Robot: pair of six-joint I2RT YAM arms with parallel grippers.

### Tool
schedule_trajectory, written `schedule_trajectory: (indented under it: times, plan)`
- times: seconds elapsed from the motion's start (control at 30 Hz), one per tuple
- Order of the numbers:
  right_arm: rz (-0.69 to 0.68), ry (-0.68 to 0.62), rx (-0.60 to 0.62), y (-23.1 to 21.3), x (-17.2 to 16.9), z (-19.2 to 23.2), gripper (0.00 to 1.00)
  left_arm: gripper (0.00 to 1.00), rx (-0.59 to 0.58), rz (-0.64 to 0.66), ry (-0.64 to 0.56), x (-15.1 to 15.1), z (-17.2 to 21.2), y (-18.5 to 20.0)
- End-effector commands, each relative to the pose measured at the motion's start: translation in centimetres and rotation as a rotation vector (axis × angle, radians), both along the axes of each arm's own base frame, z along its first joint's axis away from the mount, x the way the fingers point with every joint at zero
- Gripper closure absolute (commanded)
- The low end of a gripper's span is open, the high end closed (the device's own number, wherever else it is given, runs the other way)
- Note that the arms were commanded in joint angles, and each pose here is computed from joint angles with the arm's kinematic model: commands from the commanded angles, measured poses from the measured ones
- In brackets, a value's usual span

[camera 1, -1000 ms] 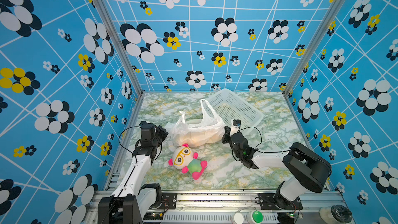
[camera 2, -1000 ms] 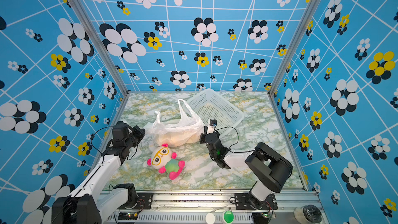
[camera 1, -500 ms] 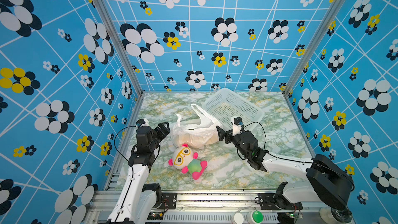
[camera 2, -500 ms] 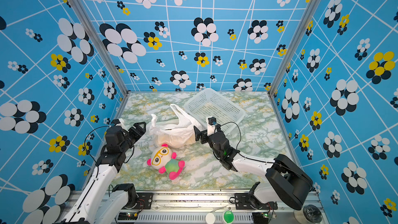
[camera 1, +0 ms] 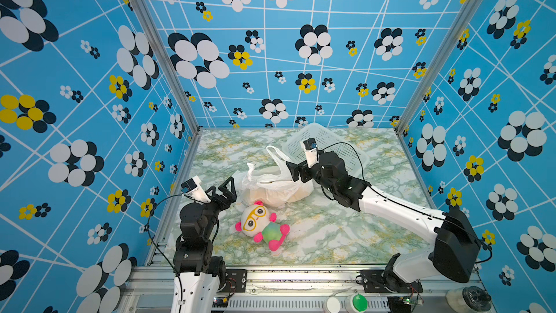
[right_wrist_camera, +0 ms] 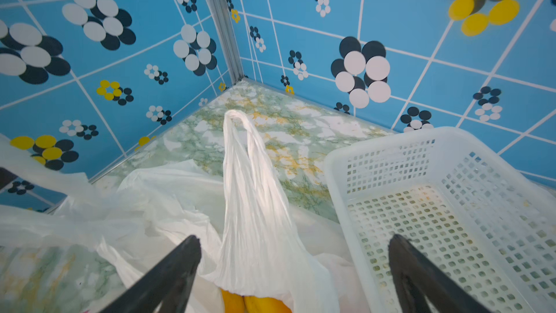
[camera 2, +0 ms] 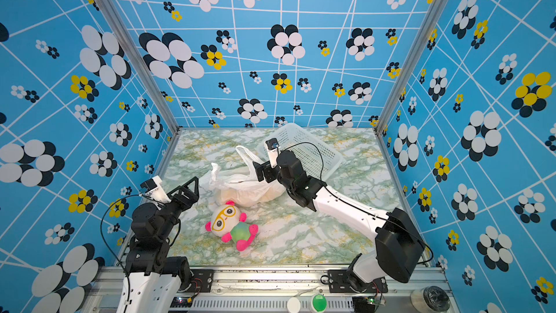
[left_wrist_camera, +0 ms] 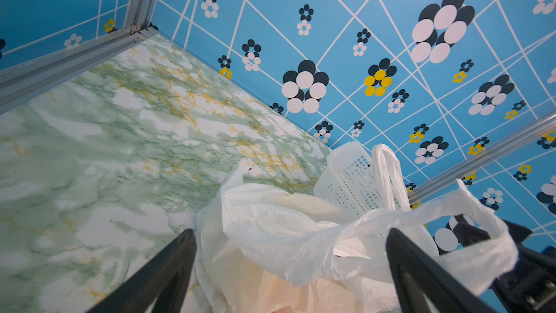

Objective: Untie the knot of the plastic bag and take out the fruit

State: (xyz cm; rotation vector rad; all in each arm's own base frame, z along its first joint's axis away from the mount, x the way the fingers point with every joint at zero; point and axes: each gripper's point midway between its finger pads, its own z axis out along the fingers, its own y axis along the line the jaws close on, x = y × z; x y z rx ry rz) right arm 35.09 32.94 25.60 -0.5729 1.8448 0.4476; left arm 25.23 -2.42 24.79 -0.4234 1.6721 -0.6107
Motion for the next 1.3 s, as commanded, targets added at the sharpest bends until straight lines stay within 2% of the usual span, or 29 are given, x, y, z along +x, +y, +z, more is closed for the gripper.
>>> schedule_trajectory:
  times: [0.0,0.17,0.43,0.57,0.77,1.07,1.1,1.17,1.27]
  plan:
    - [0.088,0.112,-0.113,1.0,-0.8,-3.3,0.01,0.01,0.061,-0.124,-0.065,-0.7,1.1,-2.2]
    - [0.027,0.125,-0.168,0.9,1.1,-4.4,0.01,0.01,0.094,-0.274,-0.121,-1.2,2.0,-5.1]
    - [-0.074,0.146,-0.162,-0.1,4.2,-4.4,0.01,0.01,0.226,-0.384,-0.09,-1.1,1.5,-8.7]
    - [-0.082,0.148,-0.127,-0.4,4.9,-4.0,0.01,0.01,0.273,-0.355,-0.068,-0.2,1.2,-9.2]
    - [-0.055,0.16,-0.117,0.6,5.4,-4.6,0.01,0.0,0.293,-0.238,-0.019,1.6,0.9,-8.1]
    - [-0.041,0.16,-0.093,2.1,6.6,-4.3,0.05,0.16,0.289,-0.161,0.026,4.1,1.1,-7.8]
    - [-0.041,0.161,-0.093,2.3,6.8,-4.4,0.1,0.19,0.293,-0.15,0.035,4.4,1.0,-7.7]
    - [-0.044,0.158,-0.088,2.4,7.0,-4.3,0.28,0.33,0.304,-0.132,0.053,4.9,1.0,-7.6]
    - [-0.045,0.15,-0.067,2.4,6.9,-3.8,0.62,0.66,0.318,-0.104,0.083,5.5,1.2,-7.2]
